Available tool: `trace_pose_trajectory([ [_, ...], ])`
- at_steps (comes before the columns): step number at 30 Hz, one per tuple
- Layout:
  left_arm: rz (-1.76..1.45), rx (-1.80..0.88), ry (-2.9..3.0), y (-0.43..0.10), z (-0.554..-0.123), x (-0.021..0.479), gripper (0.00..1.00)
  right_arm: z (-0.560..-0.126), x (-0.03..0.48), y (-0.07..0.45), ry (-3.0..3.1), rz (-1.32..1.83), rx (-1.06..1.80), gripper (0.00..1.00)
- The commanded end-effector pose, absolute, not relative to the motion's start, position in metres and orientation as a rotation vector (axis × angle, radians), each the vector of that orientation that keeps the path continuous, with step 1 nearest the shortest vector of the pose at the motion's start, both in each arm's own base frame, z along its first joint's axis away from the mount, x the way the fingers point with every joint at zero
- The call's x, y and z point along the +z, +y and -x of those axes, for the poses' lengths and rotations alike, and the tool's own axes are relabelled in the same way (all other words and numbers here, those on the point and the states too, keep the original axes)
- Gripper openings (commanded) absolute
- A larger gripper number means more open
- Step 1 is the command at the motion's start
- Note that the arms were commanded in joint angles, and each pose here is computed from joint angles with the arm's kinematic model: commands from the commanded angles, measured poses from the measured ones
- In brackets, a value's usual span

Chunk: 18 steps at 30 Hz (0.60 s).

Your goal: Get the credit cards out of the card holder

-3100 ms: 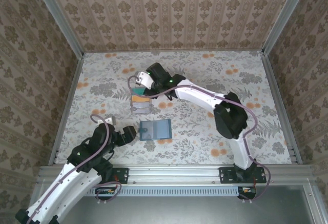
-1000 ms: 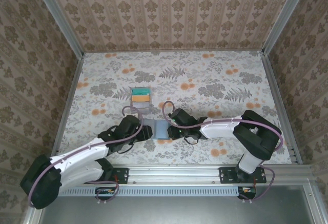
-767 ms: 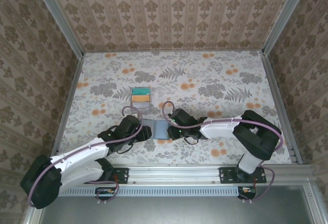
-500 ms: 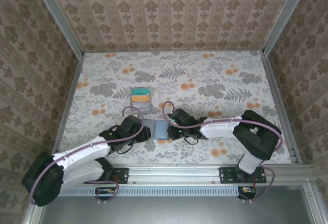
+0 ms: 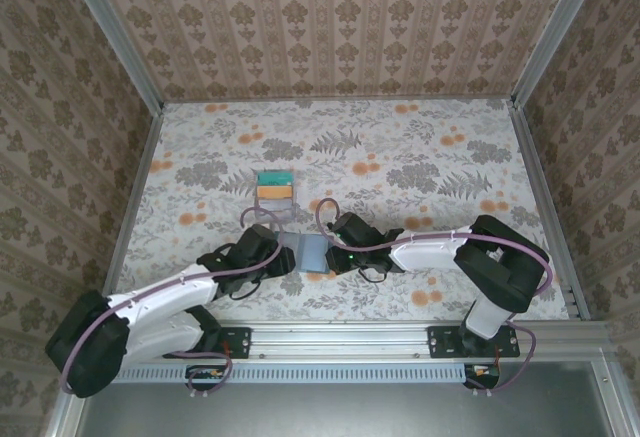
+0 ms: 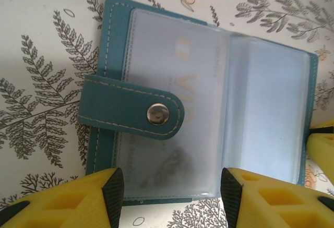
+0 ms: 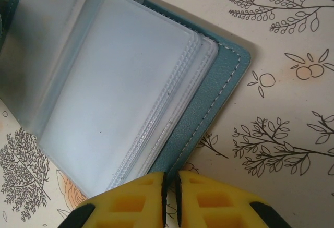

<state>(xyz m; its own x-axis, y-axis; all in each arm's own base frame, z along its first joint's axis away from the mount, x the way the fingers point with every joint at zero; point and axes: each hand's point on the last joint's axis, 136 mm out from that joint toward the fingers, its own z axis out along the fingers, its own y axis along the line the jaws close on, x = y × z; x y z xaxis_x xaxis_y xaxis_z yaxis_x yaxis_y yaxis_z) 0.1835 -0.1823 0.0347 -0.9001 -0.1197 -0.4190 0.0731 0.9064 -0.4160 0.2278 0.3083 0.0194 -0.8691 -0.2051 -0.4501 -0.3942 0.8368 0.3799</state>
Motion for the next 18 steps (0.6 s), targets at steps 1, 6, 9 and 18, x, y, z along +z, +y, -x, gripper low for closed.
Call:
trace_pose_trajectory([
  [1, -0.003, -0.607, 2.608, -0.189, -0.188, 0.041, 0.55, -0.227, 0.021, 0.318, 2.626, 0.441, 0.695, 0.16],
  [6, 0.013, -0.589, 2.604, -0.186, -0.189, 0.041, 0.54, -0.226, 0.021, 0.317, 2.628, 0.442, 0.691, 0.16],
  [9, 0.023, -0.581, 2.584, -0.183, -0.191, 0.045, 0.54, -0.226, 0.02, 0.317, 2.63, 0.443, 0.69, 0.16],
  [18, 0.053, -0.572, 2.577, -0.176, -0.202, 0.044, 0.54, -0.225, 0.019, 0.317, 2.635, 0.445, 0.69, 0.16],
])
